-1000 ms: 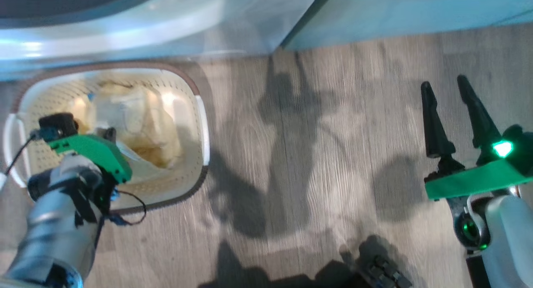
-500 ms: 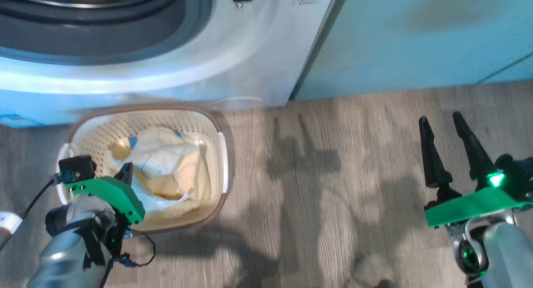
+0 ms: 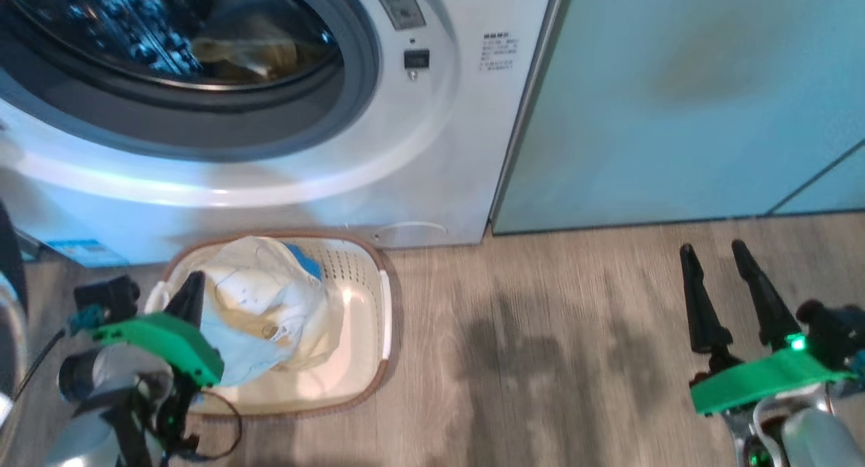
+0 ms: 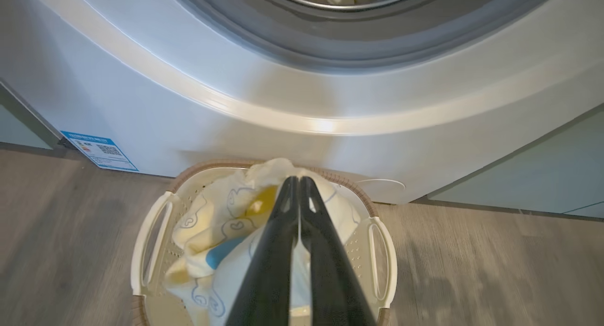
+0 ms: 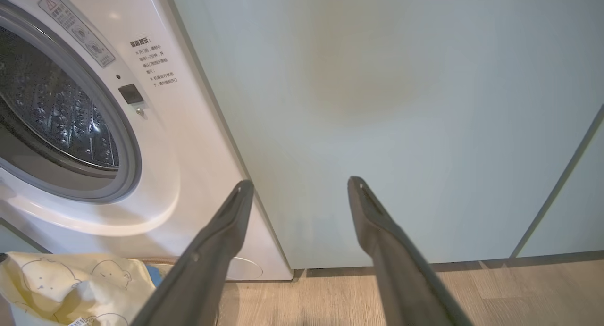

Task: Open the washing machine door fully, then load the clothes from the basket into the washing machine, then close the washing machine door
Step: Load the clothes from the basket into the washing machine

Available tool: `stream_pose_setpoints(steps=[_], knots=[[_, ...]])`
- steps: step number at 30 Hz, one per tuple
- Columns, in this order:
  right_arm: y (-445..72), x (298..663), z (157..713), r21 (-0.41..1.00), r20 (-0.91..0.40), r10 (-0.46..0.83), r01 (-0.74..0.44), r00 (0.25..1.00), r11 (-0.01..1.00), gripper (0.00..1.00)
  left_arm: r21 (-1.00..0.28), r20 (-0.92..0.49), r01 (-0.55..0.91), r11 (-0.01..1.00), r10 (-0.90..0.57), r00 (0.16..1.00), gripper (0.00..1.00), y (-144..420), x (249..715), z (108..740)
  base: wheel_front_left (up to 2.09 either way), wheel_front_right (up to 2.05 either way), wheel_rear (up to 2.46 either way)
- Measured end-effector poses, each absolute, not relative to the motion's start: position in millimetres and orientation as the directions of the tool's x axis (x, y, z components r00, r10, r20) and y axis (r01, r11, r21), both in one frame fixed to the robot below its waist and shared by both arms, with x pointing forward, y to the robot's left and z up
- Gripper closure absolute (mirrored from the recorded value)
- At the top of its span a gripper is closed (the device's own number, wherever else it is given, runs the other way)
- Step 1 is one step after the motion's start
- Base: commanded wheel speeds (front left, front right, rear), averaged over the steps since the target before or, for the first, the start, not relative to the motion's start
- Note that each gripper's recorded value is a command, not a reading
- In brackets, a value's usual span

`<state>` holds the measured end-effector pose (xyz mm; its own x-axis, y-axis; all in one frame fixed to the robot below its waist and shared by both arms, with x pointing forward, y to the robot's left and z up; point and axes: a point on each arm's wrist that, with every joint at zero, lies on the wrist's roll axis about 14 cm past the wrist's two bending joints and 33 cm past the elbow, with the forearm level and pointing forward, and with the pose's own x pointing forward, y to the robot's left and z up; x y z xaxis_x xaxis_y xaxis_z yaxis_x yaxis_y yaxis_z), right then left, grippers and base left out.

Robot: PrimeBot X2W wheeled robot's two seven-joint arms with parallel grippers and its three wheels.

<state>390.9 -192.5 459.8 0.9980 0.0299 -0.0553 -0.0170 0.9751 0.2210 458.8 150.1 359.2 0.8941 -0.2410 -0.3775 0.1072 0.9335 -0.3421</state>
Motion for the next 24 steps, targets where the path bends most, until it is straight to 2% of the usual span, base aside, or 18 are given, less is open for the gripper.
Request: stream_pose_setpoints(steps=[11, 24], knots=[[-190.0, 368.2, 473.1, 0.234, -0.020, 0.030, -0.024, 0.999, 0.972, 0.00, -0.303, -0.195, 0.074, 0.950, -0.138, 0.971, 1.00, 190.4, 438.1, 422.6, 0.00, 0.00, 0.00], [-184.6, 352.3, 477.1, 0.249, -0.007, 0.042, -0.039, 0.999, 0.968, 0.00, -0.311, -0.042, 0.057, 0.949, -0.073, 0.996, 1.00, 205.7, 414.3, 470.4, 0.00, 0.00, 0.00]])
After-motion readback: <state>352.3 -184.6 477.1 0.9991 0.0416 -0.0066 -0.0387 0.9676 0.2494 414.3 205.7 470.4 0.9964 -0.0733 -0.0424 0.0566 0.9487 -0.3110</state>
